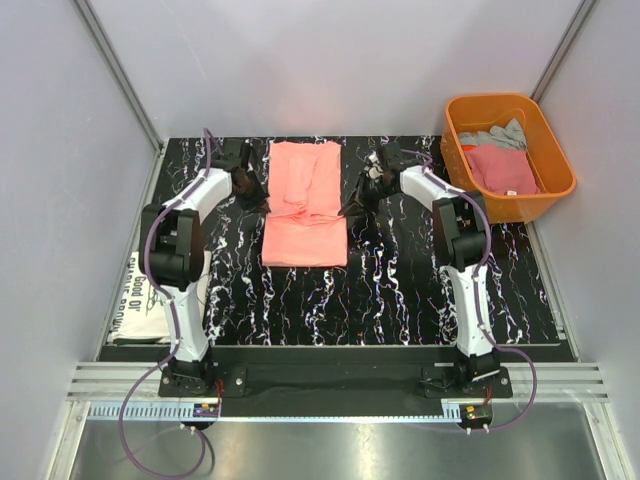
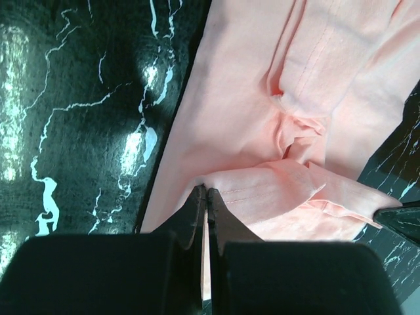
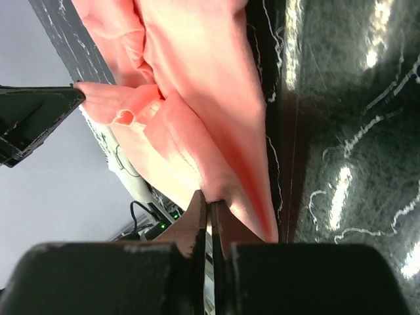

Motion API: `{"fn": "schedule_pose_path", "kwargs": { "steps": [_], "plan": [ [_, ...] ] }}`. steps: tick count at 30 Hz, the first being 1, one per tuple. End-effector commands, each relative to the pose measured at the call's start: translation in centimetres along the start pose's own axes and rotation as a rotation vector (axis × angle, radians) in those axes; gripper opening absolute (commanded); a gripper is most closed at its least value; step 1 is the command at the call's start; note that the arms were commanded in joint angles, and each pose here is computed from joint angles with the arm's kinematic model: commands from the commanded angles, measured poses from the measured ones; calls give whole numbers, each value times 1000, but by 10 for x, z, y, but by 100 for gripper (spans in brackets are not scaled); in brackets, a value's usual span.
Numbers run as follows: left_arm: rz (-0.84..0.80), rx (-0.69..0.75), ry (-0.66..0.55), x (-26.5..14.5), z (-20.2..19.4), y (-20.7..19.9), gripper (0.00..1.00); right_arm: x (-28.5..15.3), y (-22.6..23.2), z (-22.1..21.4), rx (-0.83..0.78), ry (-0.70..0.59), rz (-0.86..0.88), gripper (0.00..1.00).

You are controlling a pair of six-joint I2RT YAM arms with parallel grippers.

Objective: Fold and stack the t-shirts
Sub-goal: Fold the tshirt

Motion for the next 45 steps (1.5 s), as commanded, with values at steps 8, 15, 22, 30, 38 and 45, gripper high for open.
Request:
{"fn": "schedule_pose_path", "kwargs": {
  "steps": [8,15,22,30,38,45],
  "plan": [
    [-62,89,-44,-9,24,-11,27,-1,8,35,-80,-36,62,31],
    [-110,163,-230,-79,25,-15,50,-44,20,46,-107,-110,-60,66],
    [-260,202,-32,-67,-30,-13,43,-57,35,19,-140,-98,-95,69],
    [-301,262,2,-46,-36,-10,55,-45,12,-1,-164,-68,-138,66],
    [-178,314,-55,-29,-9,-6,63,-19,-11,18,-174,-70,-181,64],
    [-106,281,-40,-4,11,6,63,-3,-20,31,-210,-97,-172,54]
  ]
}}
Point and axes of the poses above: each gripper's point midway between its finger pads, its own x axis out along the fingers, its own y axis along the line the jaws close on, z = x × y, the point moved 8 cm from there along -x, back along the fingers, and after that the axes turned 14 degrees about -x, right-handed, at the moved point
